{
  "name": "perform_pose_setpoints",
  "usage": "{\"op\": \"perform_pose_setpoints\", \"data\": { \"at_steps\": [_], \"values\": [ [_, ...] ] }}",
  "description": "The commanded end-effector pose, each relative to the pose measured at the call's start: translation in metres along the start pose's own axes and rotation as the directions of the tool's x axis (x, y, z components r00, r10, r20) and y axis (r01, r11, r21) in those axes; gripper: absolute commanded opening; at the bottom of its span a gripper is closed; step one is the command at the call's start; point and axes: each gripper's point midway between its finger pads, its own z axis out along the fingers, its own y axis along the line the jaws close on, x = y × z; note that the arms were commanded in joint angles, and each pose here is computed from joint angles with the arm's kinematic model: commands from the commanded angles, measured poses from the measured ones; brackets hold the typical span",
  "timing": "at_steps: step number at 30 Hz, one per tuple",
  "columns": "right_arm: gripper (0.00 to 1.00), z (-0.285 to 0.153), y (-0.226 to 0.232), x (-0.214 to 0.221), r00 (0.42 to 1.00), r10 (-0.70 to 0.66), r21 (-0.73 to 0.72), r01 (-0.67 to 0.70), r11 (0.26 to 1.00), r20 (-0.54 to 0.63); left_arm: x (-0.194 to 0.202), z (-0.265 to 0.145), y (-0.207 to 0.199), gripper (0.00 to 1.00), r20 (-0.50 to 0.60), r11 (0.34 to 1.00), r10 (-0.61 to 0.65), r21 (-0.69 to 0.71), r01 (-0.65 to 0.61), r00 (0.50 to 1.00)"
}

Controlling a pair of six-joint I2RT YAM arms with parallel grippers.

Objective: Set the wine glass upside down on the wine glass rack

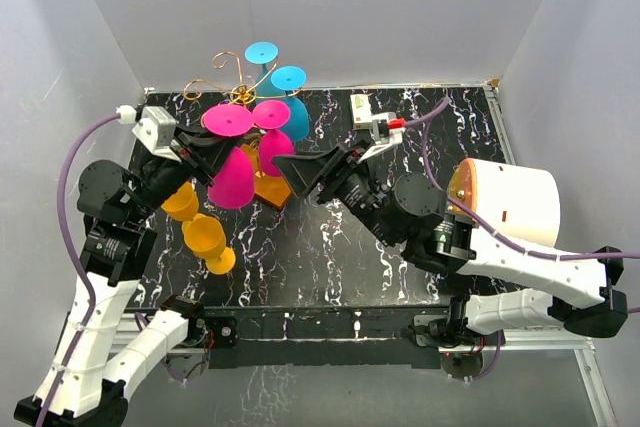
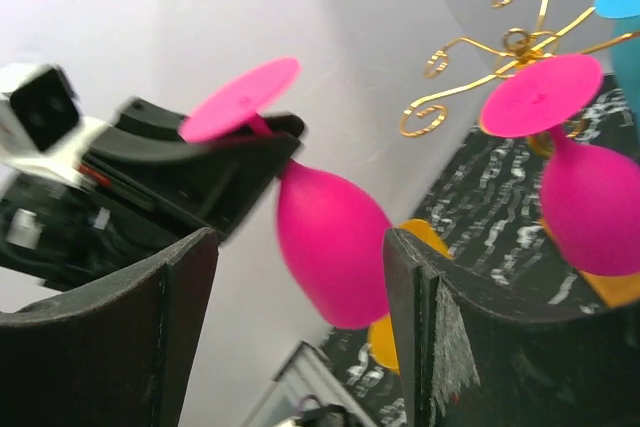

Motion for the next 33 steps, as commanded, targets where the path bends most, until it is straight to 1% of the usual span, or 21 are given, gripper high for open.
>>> {"op": "perform_pose_setpoints", "data": {
  "at_steps": [1, 5, 9, 14, 19, 24, 30, 32, 33],
  "values": [
    [0.65, 0.000, 0.036, -0.041, 0.978, 0.200, -0.086, -0.194, 0.977, 0.063, -0.003, 0.001, -0.022, 0.00, 0.030, 0.978, 0.131, 0.160, -0.134, 0.991],
    [0.66, 0.009, 0.041, -0.042, 0.961, 0.273, -0.096, -0.268, 0.959, 0.048, 0.003, -0.001, -0.025, 0.00, 0.034, 0.966, 0.171, 0.192, -0.174, 0.985],
    [0.64, 0.017, 0.061, -0.036, 0.943, 0.331, -0.188, -0.328, 0.926, -0.014, 0.002, -0.006, -0.020, 0.00, 0.084, 0.963, 0.215, 0.147, -0.226, 0.973],
    [0.62, 0.035, 0.062, -0.016, 0.918, 0.387, -0.178, -0.397, 0.900, -0.092, -0.002, -0.012, -0.017, 0.00, 0.120, 0.963, 0.236, 0.107, -0.248, 0.964],
    [0.56, 0.044, 0.058, -0.010, 0.899, 0.421, -0.191, -0.437, 0.879, -0.117, -0.003, -0.016, -0.017, 0.00, 0.126, 0.960, 0.253, 0.092, -0.265, 0.959],
    [0.46, 0.051, 0.056, -0.001, 0.887, 0.437, -0.188, -0.460, 0.868, -0.152, 0.004, -0.019, -0.015, 0.00, 0.110, 0.964, 0.243, 0.085, -0.252, 0.964],
    [0.39, 0.058, 0.052, 0.012, 0.874, 0.447, -0.183, -0.479, 0.858, -0.193, 0.013, -0.022, -0.016, 0.00, 0.096, 0.964, 0.242, 0.092, -0.250, 0.966],
    [0.33, 0.059, 0.052, 0.017, 0.866, 0.452, -0.180, -0.490, 0.853, -0.216, 0.015, -0.023, -0.017, 0.00, 0.092, 0.963, 0.246, 0.094, -0.254, 0.965],
    [0.29, 0.060, 0.051, 0.020, 0.862, 0.456, -0.174, -0.496, 0.851, -0.222, 0.015, -0.023, -0.016, 0.00, 0.088, 0.964, 0.243, 0.090, -0.251, 0.966]
  ]
}}
